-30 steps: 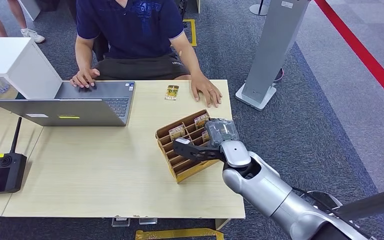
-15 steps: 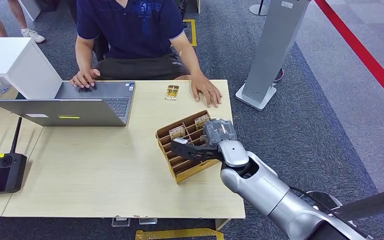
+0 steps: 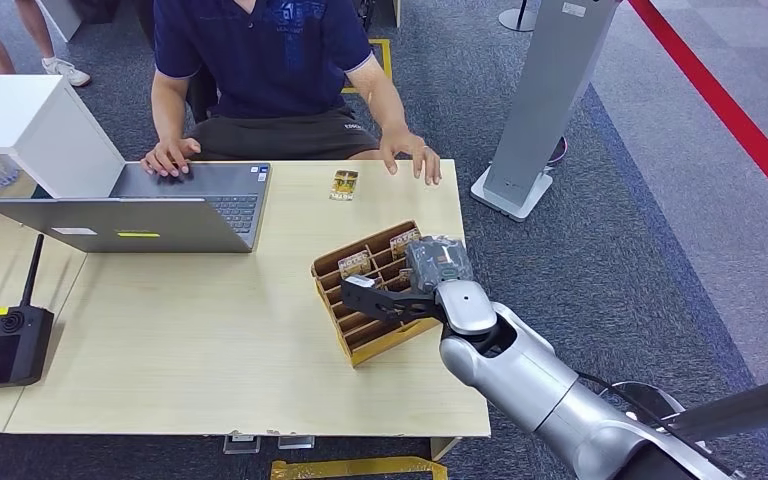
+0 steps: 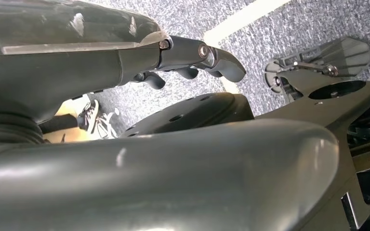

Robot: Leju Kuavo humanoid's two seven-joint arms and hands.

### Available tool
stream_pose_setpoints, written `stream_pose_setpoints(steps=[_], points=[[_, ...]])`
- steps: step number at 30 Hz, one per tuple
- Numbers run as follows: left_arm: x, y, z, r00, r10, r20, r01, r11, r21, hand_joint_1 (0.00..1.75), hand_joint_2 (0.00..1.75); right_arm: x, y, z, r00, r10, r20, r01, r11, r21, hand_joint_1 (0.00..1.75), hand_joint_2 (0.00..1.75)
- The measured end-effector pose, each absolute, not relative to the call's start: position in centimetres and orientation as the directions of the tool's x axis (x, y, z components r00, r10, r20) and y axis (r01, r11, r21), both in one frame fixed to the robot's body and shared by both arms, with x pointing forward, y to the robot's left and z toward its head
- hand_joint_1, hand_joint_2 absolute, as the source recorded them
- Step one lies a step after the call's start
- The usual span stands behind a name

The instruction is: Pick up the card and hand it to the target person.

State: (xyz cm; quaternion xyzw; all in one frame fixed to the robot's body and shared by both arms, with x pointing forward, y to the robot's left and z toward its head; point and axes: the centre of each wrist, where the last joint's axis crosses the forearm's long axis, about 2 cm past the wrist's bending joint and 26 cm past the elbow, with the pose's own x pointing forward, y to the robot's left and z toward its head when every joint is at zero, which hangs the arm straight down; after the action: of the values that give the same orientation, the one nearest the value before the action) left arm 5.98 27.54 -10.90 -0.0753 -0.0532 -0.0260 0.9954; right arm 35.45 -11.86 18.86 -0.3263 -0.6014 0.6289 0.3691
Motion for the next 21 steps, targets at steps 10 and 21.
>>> stream_pose_setpoints(steps=[10,21], points=[[5.9,27.5,-10.9,0.993,-0.052,0.108,0.067,0.988,-0.141,0.00,0.00,36.6,-11.3,25.3,-0.507,0.862,-0.028,0.111,0.033,-0.993,1.57,1.75],[6.0,27.6,-10.9,0.994,-0.053,0.098,0.066,0.989,-0.133,0.00,0.00,38.9,-9.9,32.6,-0.550,0.835,-0.033,0.270,0.140,-0.953,1.57,1.75]])
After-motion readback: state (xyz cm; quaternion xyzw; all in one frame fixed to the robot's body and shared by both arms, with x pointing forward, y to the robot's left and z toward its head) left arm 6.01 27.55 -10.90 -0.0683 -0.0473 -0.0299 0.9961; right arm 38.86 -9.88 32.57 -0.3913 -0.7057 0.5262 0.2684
